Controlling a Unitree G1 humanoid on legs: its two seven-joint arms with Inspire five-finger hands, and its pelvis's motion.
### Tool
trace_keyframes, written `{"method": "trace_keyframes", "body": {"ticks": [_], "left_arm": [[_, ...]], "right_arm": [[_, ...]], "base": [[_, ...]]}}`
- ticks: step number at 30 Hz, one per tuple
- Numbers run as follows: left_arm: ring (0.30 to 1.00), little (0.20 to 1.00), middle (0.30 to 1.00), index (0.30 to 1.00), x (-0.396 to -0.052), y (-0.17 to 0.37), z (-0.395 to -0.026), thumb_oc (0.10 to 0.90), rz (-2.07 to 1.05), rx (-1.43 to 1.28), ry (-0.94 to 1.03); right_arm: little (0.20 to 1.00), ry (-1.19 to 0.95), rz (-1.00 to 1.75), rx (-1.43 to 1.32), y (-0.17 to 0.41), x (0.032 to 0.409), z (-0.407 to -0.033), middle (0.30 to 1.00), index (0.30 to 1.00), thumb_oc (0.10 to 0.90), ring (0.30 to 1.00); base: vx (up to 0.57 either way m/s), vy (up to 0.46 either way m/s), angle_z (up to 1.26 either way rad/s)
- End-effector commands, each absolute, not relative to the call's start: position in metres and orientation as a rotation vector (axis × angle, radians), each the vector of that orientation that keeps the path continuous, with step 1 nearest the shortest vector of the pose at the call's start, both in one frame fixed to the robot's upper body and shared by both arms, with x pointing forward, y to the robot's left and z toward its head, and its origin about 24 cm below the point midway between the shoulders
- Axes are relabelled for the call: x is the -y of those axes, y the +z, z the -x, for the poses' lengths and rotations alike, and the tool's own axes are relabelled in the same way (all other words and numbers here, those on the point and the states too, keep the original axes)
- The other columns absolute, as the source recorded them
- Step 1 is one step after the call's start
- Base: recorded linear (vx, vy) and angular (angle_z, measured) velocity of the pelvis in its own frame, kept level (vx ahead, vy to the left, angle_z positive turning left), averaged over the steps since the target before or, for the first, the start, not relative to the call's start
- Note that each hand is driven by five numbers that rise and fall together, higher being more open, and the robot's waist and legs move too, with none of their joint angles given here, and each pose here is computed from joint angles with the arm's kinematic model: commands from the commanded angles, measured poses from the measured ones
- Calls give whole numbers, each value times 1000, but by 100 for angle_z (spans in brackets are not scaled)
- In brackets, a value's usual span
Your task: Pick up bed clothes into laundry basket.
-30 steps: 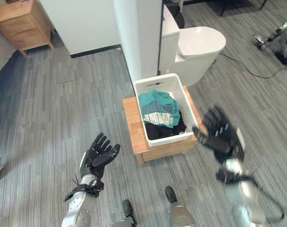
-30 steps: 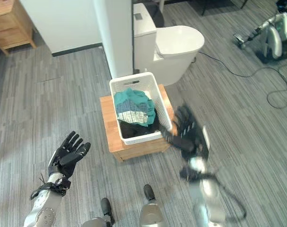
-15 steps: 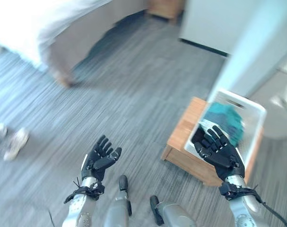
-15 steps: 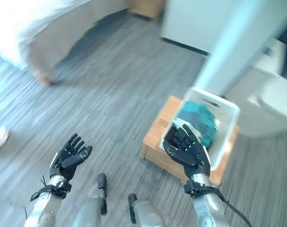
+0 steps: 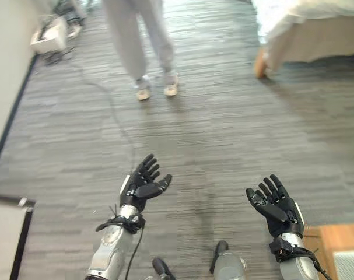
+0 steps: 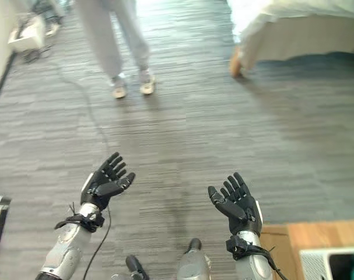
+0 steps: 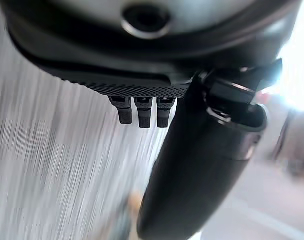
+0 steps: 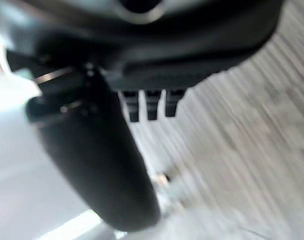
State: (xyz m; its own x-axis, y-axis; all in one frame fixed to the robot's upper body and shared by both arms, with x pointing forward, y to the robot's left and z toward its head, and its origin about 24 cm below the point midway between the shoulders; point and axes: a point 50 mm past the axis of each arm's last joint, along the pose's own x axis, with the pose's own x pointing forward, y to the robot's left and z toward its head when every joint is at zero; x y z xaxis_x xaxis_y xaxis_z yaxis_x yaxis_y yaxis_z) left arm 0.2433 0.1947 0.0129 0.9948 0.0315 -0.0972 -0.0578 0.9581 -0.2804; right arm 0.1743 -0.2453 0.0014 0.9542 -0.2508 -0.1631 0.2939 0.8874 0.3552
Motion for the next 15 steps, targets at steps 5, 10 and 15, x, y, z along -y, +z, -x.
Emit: {"method": "trace_keyframes", "body": {"ticks": [5,10,15], "left_arm": [[900,900,900,900,-225,53,-241,800,137,144,116],[900,900,900,900,-215,30,-229,800,293,61,173],[900,900,900,900,-221,32,-226,800,222,56,173]], "right_arm": [[900,-280,-299,77,34,246,-201,900,900,800,900],[900,-299,-339,93,34,246,-202,900,900,800,900],[900,-310,-274,67,32,253,-195,900,900,800,900]], "base": [[7,-37,106],[71,-13,4],[46,11,-7]]}}
